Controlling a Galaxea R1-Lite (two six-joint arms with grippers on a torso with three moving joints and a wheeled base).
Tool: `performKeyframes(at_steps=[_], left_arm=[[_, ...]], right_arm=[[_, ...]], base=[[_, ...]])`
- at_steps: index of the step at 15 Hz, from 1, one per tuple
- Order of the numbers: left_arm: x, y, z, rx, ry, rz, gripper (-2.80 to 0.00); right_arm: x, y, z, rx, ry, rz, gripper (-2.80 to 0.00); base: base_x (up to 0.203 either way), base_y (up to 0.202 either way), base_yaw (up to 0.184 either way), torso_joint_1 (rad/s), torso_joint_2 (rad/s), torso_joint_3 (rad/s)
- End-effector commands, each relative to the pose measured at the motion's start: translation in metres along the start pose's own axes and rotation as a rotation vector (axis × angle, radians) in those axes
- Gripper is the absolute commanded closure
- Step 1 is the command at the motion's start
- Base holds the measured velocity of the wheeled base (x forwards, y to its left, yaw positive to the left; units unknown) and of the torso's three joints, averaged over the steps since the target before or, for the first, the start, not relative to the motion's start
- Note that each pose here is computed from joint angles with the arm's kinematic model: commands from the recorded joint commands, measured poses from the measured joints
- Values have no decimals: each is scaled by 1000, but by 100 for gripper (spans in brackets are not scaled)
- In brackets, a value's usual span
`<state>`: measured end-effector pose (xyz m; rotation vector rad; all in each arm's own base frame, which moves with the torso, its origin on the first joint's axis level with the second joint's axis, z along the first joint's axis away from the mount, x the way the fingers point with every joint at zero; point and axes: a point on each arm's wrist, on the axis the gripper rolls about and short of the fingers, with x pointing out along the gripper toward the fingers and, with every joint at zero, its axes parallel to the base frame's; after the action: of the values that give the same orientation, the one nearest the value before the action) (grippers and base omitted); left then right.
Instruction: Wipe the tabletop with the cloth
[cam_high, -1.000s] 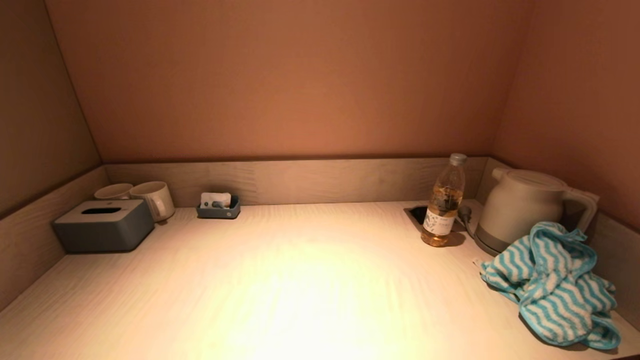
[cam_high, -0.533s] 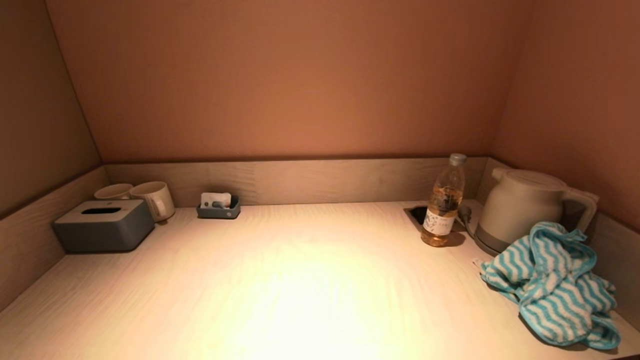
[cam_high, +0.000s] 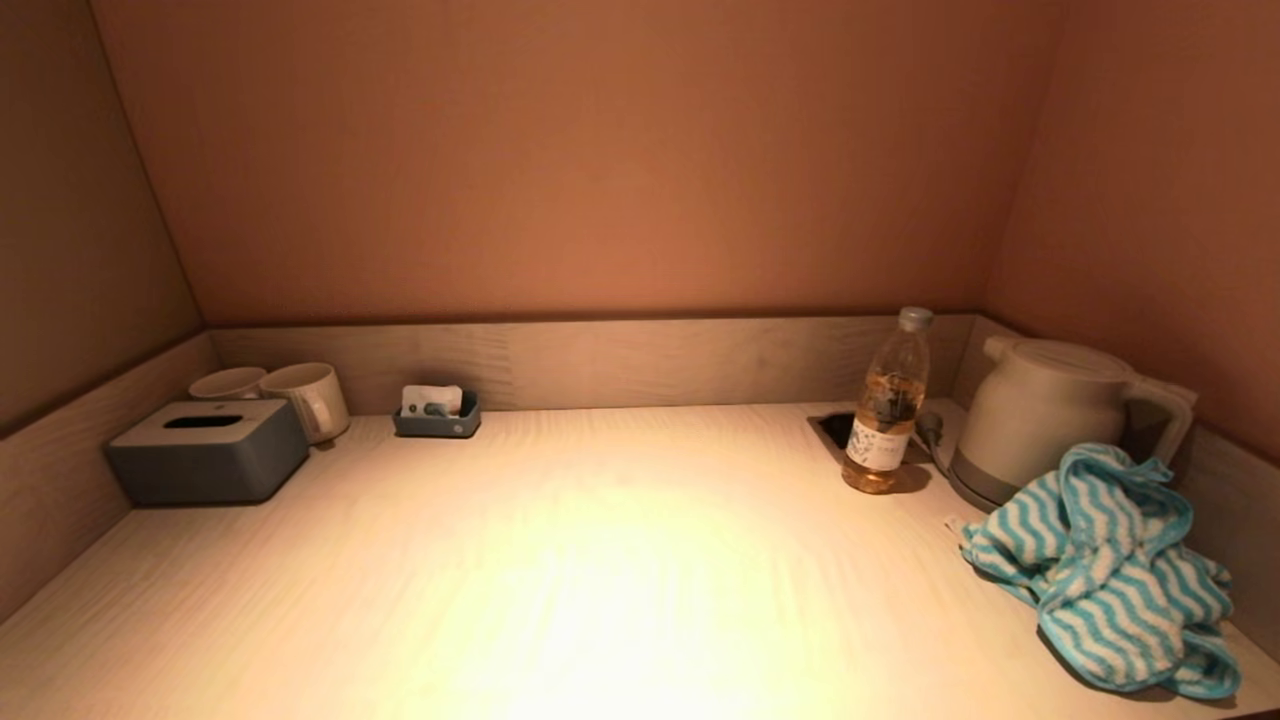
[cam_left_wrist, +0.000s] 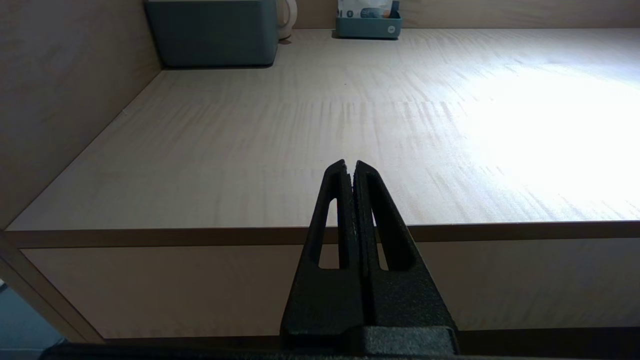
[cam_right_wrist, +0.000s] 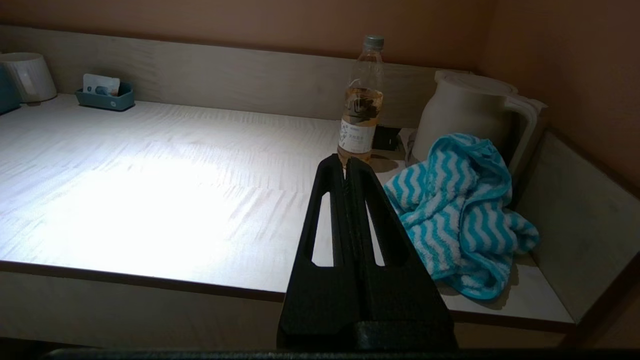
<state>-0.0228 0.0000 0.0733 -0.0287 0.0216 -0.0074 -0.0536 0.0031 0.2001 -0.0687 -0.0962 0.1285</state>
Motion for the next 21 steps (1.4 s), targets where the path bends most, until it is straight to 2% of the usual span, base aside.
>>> performKeyframes(at_steps=[1, 4, 7, 10, 16, 18, 21], left_arm=[[0, 0, 0, 0, 0, 0, 0], [0, 0, 0, 0, 0, 0, 0], [0, 0, 0, 0, 0, 0, 0], [0, 0, 0, 0, 0, 0, 0], [0, 0, 0, 0, 0, 0, 0], [0, 0, 0, 0, 0, 0, 0], [0, 0, 0, 0, 0, 0, 0]], right_arm=[[-9, 2, -9, -6, -32, 3, 0], [-20, 5, -32, -23, -81, 6, 0], [-11, 4, -47, -36, -133, 0, 0], [6, 3, -70, -52, -186, -46, 0], [18, 3, -105, -42, -96, -51, 0], [19, 3, -107, -40, -95, -53, 0], [19, 3, -112, -37, -45, -49, 0]], base=[[0, 0, 0, 0, 0, 0], [0, 0, 0, 0, 0, 0], [0, 0, 0, 0, 0, 0], [0, 0, 0, 0, 0, 0], [0, 0, 0, 0, 0, 0], [0, 0, 0, 0, 0, 0], [0, 0, 0, 0, 0, 0]])
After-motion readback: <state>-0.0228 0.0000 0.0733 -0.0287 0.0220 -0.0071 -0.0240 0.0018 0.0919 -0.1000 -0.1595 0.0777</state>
